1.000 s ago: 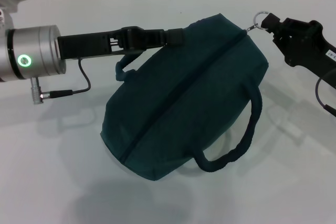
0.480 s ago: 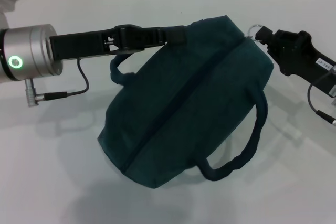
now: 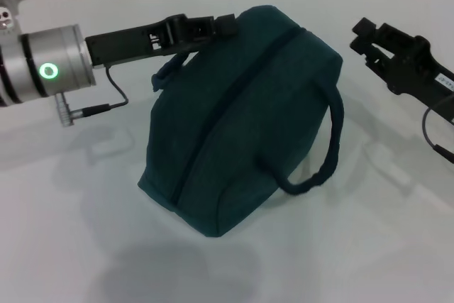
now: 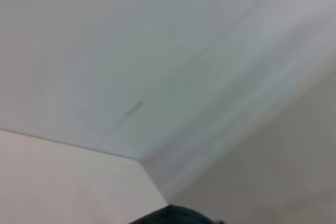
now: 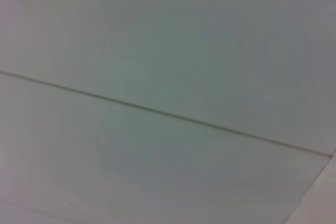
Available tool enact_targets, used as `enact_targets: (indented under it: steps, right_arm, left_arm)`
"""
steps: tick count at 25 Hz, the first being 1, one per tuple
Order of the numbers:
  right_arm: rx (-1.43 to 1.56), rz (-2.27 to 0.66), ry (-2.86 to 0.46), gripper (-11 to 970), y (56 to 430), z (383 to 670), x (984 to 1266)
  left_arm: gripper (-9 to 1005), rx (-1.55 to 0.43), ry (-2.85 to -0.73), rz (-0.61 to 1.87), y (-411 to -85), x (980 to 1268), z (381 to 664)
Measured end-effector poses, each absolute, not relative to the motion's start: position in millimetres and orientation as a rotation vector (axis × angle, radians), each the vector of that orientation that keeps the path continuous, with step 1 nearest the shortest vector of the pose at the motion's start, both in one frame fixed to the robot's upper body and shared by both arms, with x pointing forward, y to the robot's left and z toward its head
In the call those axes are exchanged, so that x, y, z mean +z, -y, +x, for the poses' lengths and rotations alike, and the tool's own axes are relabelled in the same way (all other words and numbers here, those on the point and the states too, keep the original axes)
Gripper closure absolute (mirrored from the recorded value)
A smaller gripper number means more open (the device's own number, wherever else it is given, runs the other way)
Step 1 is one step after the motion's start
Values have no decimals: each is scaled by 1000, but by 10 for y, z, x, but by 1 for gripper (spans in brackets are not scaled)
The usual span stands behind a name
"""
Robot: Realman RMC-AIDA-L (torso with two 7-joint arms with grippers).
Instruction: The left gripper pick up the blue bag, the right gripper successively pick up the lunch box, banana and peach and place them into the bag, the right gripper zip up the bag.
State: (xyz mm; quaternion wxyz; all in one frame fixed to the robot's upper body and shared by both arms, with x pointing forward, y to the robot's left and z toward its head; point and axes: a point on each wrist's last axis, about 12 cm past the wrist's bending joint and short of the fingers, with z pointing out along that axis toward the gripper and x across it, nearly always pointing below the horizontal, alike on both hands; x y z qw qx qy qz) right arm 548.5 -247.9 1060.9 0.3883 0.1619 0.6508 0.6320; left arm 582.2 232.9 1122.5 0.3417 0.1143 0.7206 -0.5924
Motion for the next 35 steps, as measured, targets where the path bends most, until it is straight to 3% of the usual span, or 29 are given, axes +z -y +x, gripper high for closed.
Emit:
enact_targets:
  steps: [5, 16, 19, 28, 31, 35]
  right_arm:
    - [1574, 416, -1643, 532, 2556, 5489, 10610]
    - [1538, 318, -1617, 288, 2638, 5427, 10645]
    - [1535, 244, -1591, 87, 2670, 5427, 10712]
    - [1426, -10, -1413, 87, 2732, 5310, 10865]
    - [1393, -175, -1313, 87, 2719, 5251, 10978]
    - [1359, -508, -1258, 86, 2581, 5205, 11075]
  left_arm:
    - [954, -1467, -1902, 224, -2275, 11147, 5902]
    - [953, -1425, -1882, 212, -2056, 11198, 6075]
    - [936, -1408, -1831, 232, -2058, 11187, 6057]
    - [786, -1441, -1615, 324, -2199, 11359, 5947]
    - [558, -1447, -1584, 392, -2342, 11446, 5886]
    - [406, -1436, -1534, 585, -2590, 11557, 5701]
